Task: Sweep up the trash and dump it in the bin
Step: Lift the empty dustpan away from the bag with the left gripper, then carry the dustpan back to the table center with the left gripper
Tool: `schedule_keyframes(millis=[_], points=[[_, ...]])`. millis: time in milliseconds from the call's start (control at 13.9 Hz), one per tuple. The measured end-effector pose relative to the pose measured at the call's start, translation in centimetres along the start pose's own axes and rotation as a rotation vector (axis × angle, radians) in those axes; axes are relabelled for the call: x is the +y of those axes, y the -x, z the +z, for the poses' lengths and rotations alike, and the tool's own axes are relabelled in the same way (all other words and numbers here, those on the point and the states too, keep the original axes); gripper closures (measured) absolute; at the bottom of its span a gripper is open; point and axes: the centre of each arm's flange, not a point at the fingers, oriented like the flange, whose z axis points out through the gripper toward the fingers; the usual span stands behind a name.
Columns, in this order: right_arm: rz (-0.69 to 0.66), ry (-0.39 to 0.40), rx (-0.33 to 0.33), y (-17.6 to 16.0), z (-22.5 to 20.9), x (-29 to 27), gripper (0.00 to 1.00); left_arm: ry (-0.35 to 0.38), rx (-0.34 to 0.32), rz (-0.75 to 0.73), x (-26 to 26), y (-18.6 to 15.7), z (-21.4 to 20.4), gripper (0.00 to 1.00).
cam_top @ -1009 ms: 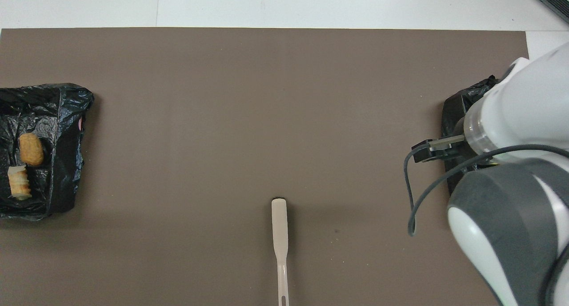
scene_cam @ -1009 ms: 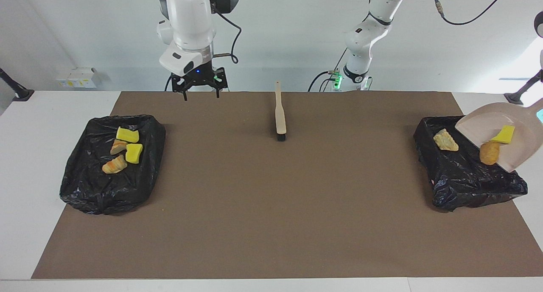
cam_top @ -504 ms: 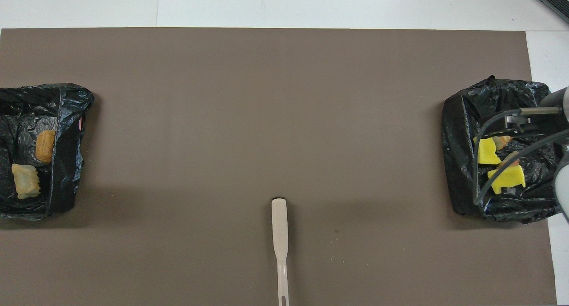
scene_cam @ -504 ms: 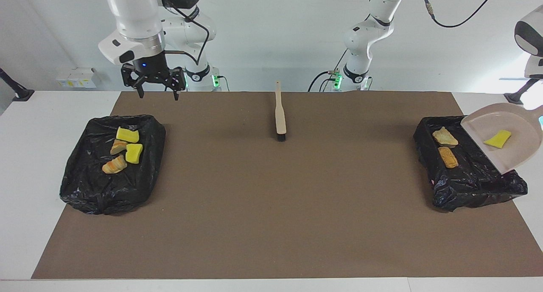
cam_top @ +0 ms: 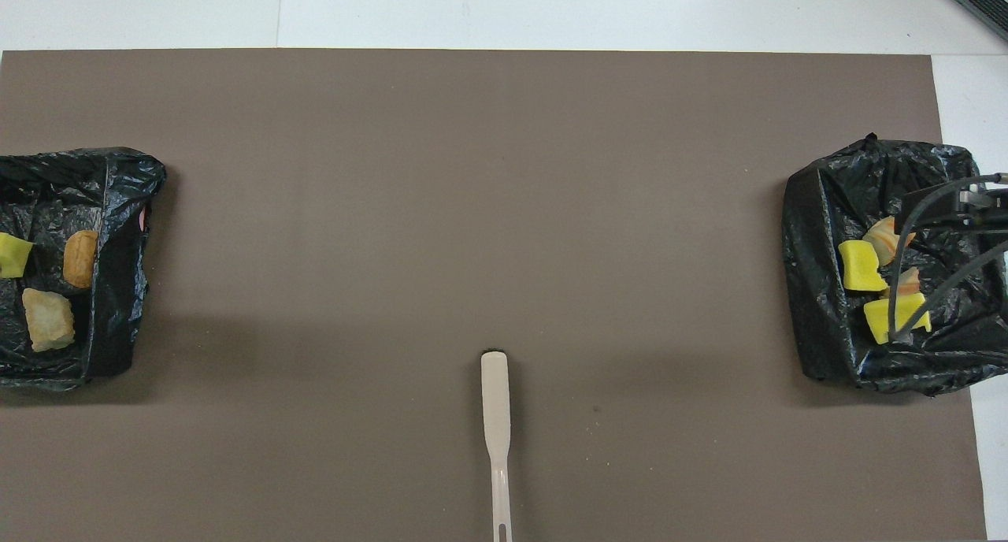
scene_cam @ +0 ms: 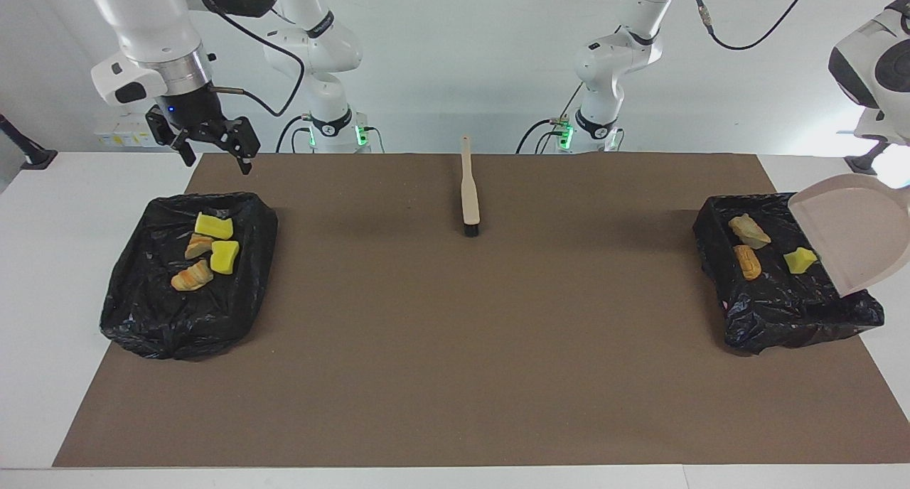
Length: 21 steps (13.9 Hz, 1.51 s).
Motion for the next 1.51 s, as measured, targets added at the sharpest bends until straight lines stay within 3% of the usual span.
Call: schedule_keyframes(millis=[144,360,648,793,1009,1297,1513], points=[[-0.008,-0.01,-0.002,0.4,-0.1,0.1,0.0,-0.012,0.044,-0.012,0.1,-0.4,-1.4,0.67],[-0.025,-0.011,0.0,0.6,-0.2,0.4,0.0,-0.013,0.177,-0.067,1.1,-0.2,-2.8,0.67],[-0.029,-0.012,0.007,0.8,-0.6,0.7,0.0,-0.034,0.45,-0.169,2.7,-0.4,-5.8,0.67],[-0.042,-0.012,0.008,0.9,-0.7,0.0,0.0,0.0,0.566,-0.207,3.2,-1.7,-7.3,0.67],[-0.048,-0.012,0.008,0.9,-0.7,-0.3,0.0,0.098,0.693,-0.37,3.2,-6.6,-10.7,0.67],[-0.048,-0.012,0.008,0.9,-0.7,-0.3,0.0,0.315,0.788,-0.662,4.6,-17.1,-17.5,0.67],[-0.048,-0.012,0.008,0.9,-0.7,-0.3,0.0,0.383,0.852,-0.787,4.9,-22.9,-21.1,0.67]])
